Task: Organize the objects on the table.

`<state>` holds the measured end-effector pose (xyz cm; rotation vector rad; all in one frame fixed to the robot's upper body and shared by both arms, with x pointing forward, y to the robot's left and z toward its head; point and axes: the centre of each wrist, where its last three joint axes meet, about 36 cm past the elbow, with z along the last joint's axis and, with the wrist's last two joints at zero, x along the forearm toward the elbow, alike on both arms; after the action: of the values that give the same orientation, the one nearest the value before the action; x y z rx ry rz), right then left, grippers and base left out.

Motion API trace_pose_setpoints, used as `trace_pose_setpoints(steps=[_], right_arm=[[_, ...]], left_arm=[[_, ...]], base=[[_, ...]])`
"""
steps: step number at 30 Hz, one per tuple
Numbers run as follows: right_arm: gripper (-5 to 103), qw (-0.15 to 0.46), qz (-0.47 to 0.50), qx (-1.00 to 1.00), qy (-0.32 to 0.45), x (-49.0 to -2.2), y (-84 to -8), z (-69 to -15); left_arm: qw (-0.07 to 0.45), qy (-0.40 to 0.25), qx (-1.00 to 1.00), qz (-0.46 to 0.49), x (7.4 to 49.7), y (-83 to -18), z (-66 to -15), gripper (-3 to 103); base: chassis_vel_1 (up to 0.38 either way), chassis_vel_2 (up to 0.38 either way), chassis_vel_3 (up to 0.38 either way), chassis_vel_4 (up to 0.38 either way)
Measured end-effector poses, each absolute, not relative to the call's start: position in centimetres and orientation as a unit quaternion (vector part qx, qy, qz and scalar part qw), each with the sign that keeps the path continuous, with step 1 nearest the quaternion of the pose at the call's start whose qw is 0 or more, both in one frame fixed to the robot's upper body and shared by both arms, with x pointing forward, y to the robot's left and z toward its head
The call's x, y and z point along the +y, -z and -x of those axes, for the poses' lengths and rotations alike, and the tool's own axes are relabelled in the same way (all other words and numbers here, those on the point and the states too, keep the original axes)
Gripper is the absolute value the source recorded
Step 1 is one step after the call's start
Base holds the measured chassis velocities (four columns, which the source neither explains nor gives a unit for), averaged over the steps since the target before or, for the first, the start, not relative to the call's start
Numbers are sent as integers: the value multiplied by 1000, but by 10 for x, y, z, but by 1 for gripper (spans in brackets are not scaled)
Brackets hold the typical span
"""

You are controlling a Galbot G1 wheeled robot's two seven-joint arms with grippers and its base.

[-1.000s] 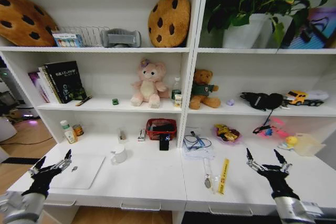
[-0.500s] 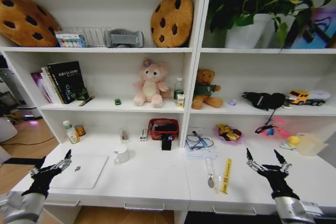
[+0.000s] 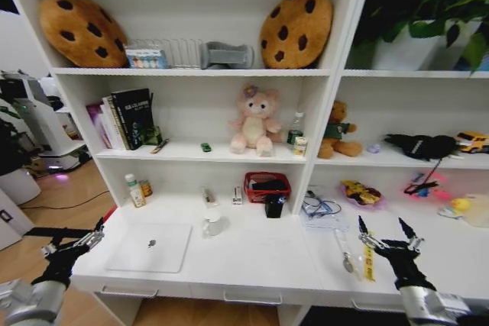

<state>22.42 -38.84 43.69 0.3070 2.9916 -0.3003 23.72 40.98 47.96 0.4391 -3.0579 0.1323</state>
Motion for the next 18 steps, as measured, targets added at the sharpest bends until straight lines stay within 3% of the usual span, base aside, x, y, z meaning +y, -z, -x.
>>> trace_pose_setpoints(steps=[8,18], right_arm=[[100,60,-101,988,99,-388,-437,-224],[100,60,-102,988,99,-388,-437,-224]], left_arm=[[25,-43,-989,-142,410,-480,-237,100],[25,-43,-989,-142,410,-480,-237,100]], base=[[240,254,-236,-236],[42,47,-39,-55]])
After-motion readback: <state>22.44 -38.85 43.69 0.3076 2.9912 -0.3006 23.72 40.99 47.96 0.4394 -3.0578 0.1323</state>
